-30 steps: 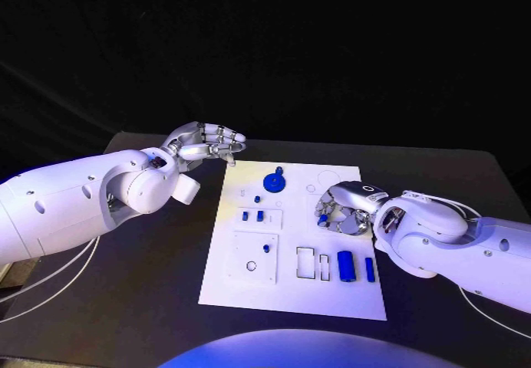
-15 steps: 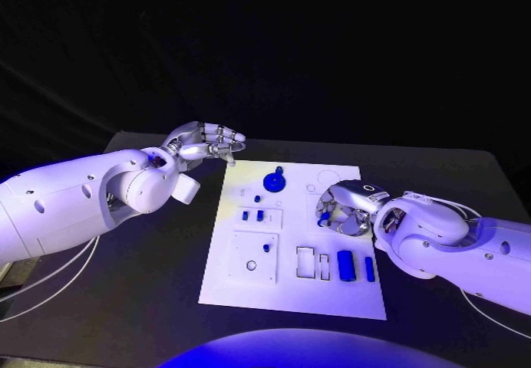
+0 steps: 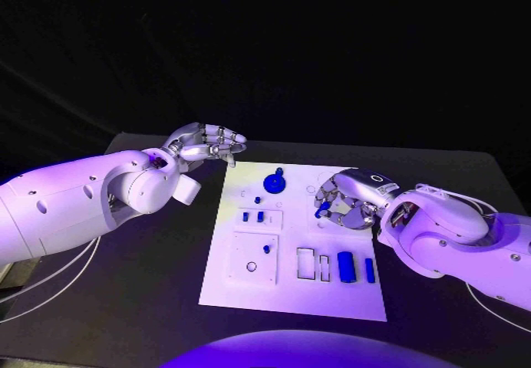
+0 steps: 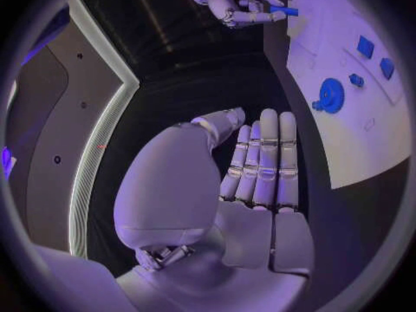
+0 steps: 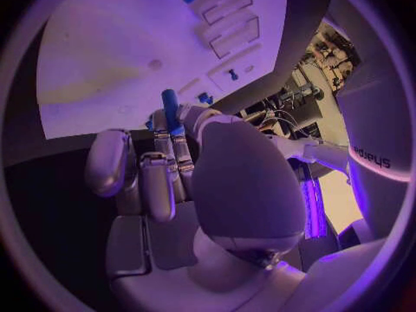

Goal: Assemble the parts on the task board

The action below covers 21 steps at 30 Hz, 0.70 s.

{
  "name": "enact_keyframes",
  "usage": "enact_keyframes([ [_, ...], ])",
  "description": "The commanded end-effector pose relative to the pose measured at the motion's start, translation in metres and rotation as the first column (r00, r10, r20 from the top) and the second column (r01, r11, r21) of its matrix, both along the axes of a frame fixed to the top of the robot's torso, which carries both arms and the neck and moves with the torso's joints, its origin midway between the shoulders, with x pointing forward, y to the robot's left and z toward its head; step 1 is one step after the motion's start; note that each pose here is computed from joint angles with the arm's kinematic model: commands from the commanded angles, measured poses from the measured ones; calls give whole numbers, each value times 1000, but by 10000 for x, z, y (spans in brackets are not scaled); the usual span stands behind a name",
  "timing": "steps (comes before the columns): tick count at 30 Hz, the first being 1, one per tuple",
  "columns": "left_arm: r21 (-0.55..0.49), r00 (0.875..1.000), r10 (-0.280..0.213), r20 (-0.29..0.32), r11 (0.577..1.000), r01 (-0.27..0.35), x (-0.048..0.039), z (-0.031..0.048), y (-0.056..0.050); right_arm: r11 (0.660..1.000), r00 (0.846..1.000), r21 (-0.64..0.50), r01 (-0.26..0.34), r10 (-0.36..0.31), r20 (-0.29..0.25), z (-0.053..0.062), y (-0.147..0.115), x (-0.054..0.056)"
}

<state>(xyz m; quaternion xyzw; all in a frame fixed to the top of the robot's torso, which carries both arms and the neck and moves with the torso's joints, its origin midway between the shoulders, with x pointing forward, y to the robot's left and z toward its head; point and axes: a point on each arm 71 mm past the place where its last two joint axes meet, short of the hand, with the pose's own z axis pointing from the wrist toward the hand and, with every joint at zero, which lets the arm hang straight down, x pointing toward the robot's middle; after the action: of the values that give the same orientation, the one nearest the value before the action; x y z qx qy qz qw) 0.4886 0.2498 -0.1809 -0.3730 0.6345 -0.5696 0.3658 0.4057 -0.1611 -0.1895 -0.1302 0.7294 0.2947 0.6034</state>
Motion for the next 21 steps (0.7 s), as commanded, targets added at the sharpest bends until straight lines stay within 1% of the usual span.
enact_keyframes([
  [1,-8,1000,-21,4,1000,21,-2,9,-36,998,1000,54,-28,27,11,85,82,-67],
  [5,-9,1000,-25,5,1000,25,1,8,-53,992,997,94,-79,79,1,135,261,-158],
  [9,-11,1000,-28,5,1000,28,3,7,-68,982,989,125,-142,145,-11,103,491,-255],
  [11,-12,1000,-31,5,999,31,5,6,-82,975,984,136,-175,179,-15,63,610,-305],
  [12,-13,999,-32,5,999,32,6,5,-87,967,977,147,-208,213,-20,11,735,-358],
  [15,-15,999,-36,5,999,36,9,4,-105,953,964,162,-257,266,-33,-94,931,-445],
  [19,-16,999,-41,4,999,41,10,2,-123,937,948,177,-300,313,-53,-232,1125,-534],
  [21,-16,999,-42,4,999,42,10,2,-126,933,944,182,-310,325,-61,-285,1181,-560],
])
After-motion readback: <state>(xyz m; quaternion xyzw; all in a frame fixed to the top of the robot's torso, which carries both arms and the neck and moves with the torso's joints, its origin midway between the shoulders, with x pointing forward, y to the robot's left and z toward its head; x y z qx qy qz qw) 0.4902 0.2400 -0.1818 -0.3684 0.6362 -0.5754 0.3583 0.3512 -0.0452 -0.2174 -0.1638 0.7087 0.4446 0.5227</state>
